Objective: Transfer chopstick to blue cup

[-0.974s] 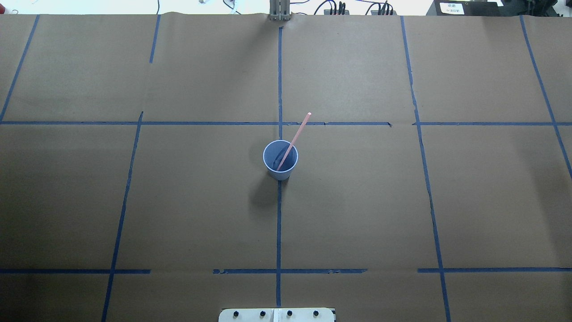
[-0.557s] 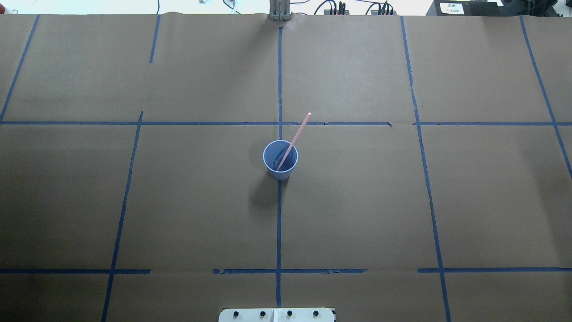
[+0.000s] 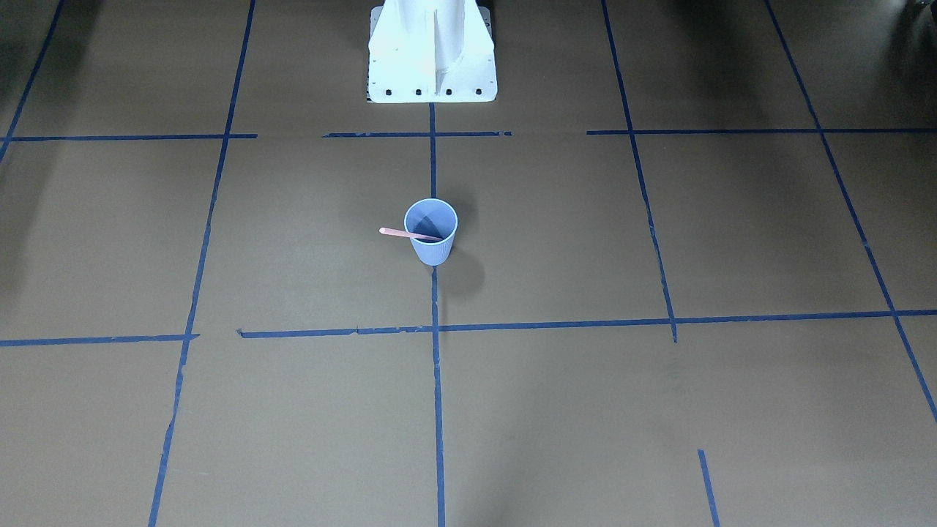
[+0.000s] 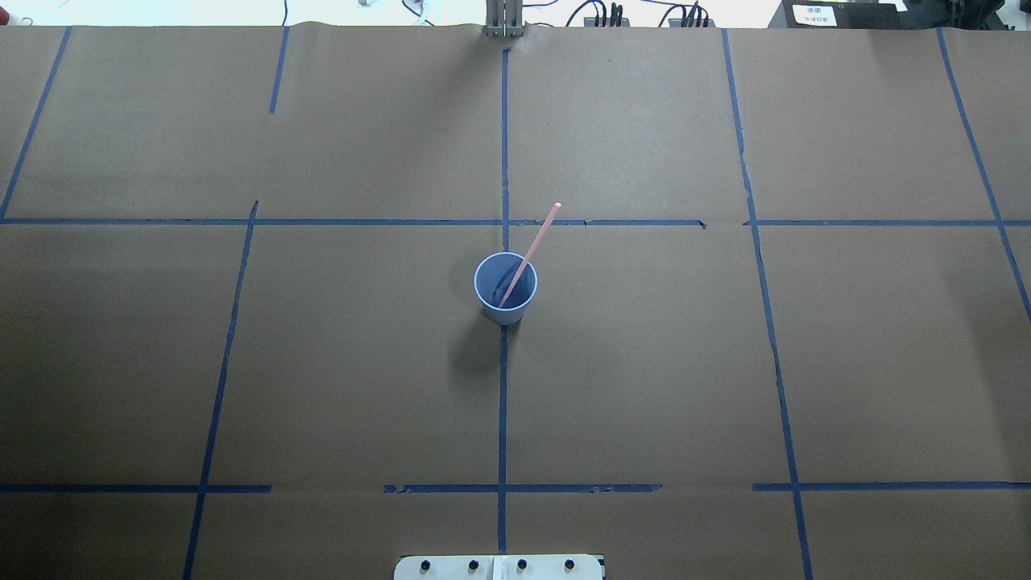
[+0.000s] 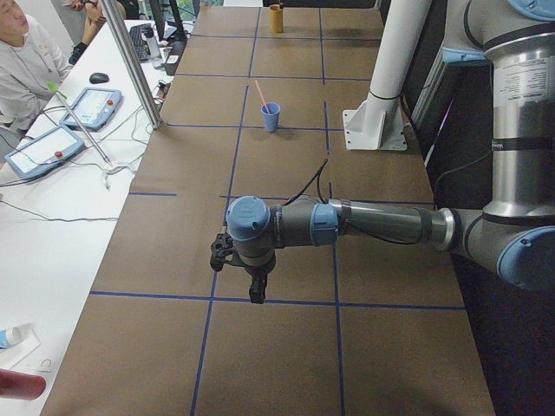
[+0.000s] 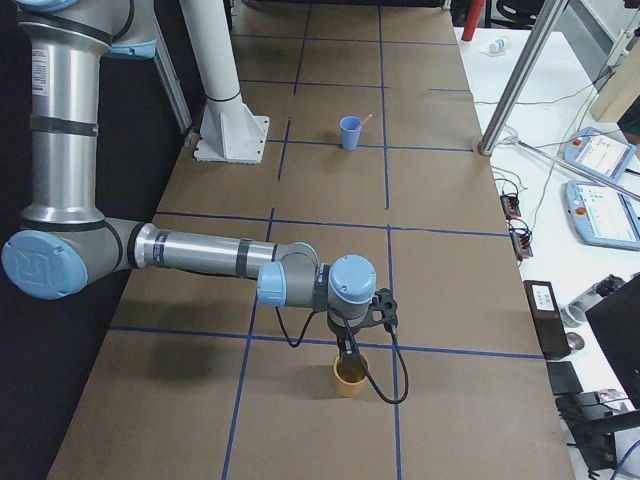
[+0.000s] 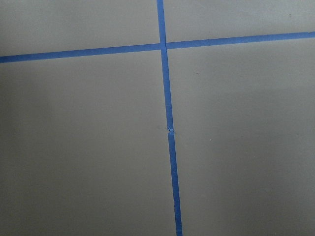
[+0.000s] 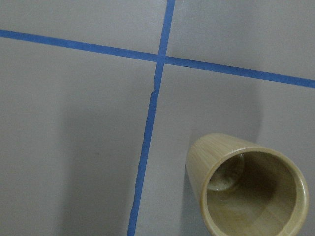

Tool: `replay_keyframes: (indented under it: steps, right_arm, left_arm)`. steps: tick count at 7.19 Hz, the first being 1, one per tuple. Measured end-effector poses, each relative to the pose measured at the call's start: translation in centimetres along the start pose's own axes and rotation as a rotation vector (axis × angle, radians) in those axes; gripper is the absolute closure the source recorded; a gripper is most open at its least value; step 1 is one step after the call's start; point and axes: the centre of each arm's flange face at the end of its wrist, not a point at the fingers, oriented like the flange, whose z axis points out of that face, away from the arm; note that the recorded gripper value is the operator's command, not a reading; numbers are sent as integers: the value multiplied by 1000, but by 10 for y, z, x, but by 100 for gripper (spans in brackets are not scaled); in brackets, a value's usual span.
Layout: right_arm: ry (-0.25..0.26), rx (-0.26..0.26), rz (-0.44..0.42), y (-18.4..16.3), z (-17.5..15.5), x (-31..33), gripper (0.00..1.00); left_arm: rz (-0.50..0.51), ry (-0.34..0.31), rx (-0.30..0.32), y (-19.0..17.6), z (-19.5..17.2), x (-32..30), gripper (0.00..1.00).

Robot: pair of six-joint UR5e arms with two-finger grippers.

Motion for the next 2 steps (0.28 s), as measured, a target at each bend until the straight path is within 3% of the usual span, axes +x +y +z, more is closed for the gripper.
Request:
replay_keyframes:
  steps: [2]
  right_arm:
    - [0, 1, 13, 0, 0, 0, 0]
  left_arm:
    - [2, -1, 2, -1, -1, 1, 0]
